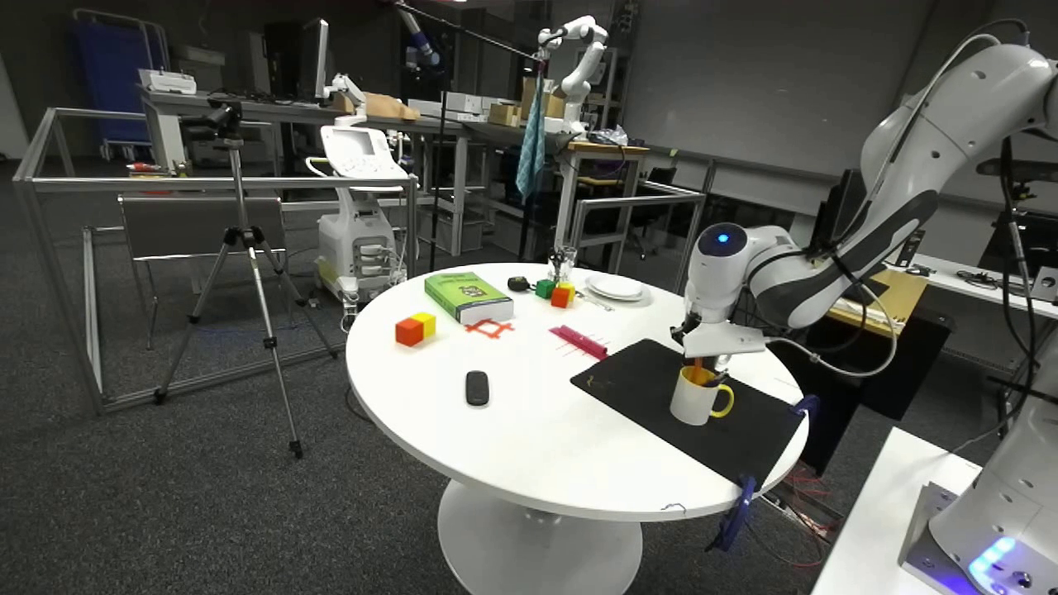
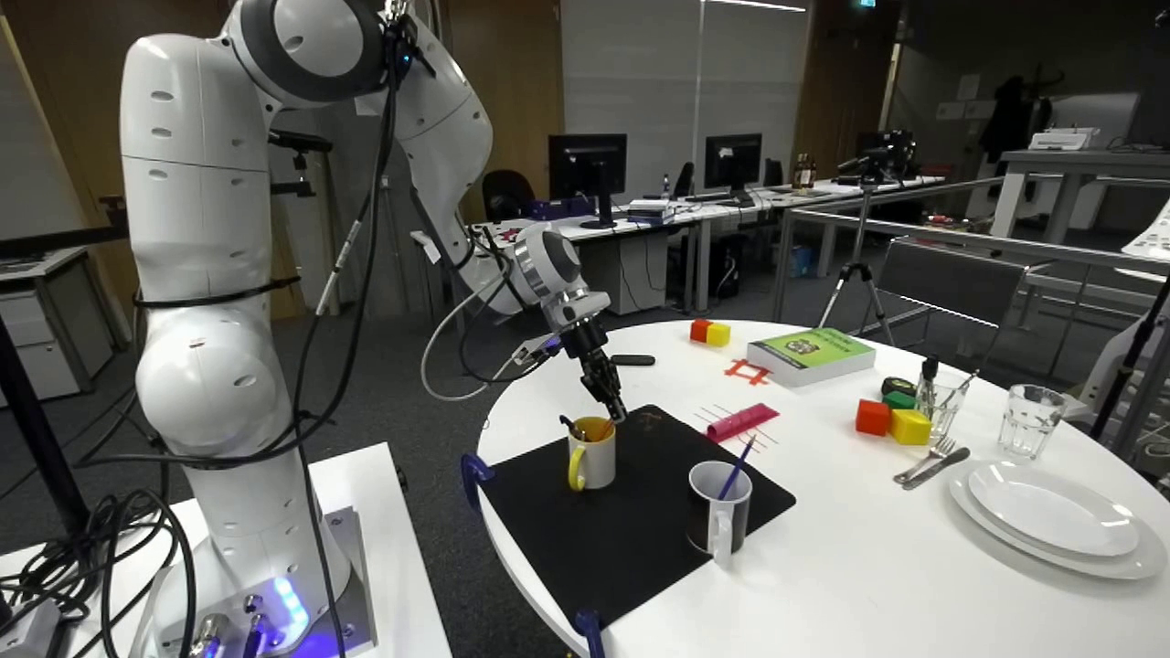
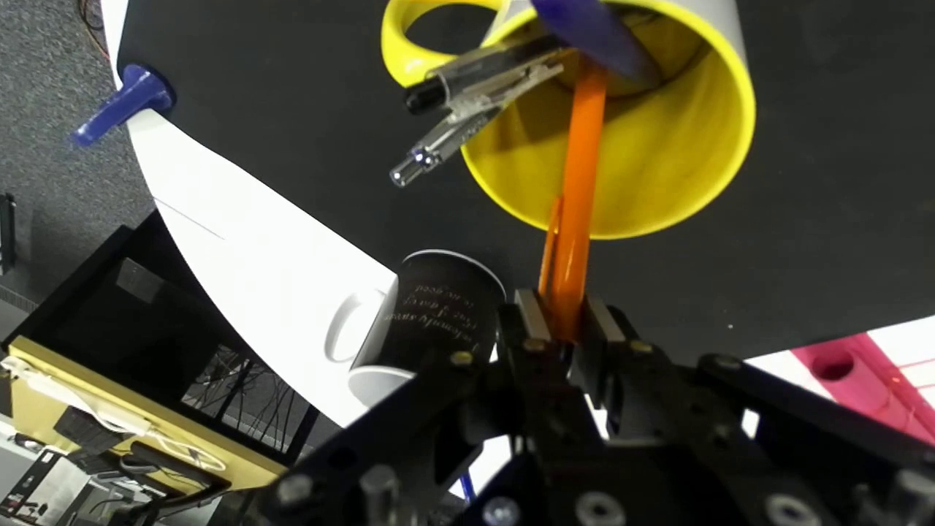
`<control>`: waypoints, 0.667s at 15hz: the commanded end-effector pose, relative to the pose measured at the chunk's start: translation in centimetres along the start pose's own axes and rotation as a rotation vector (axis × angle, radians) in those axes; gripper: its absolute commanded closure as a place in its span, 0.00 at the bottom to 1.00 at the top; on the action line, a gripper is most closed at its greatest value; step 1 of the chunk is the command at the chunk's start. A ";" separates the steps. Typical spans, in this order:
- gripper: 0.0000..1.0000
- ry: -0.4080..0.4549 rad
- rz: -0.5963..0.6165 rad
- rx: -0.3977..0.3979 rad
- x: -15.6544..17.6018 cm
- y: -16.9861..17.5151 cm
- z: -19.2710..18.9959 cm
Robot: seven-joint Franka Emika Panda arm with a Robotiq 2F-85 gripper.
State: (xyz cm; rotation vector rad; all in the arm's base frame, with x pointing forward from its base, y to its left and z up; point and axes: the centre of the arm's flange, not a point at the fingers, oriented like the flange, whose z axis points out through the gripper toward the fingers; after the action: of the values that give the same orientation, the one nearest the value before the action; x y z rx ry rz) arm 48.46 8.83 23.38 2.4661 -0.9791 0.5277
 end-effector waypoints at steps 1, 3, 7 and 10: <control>0.96 0.077 0.036 0.038 0.8 2.1 -3.1; 0.96 0.098 0.046 0.056 1.4 3.0 -4.6; 0.96 0.145 0.073 0.079 2.7 4.8 -7.7; 0.96 0.182 0.094 0.076 3.4 6.0 -9.3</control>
State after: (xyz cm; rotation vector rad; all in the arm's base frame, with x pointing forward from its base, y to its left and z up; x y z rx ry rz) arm 47.10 8.50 31.67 2.4461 -1.0239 0.7463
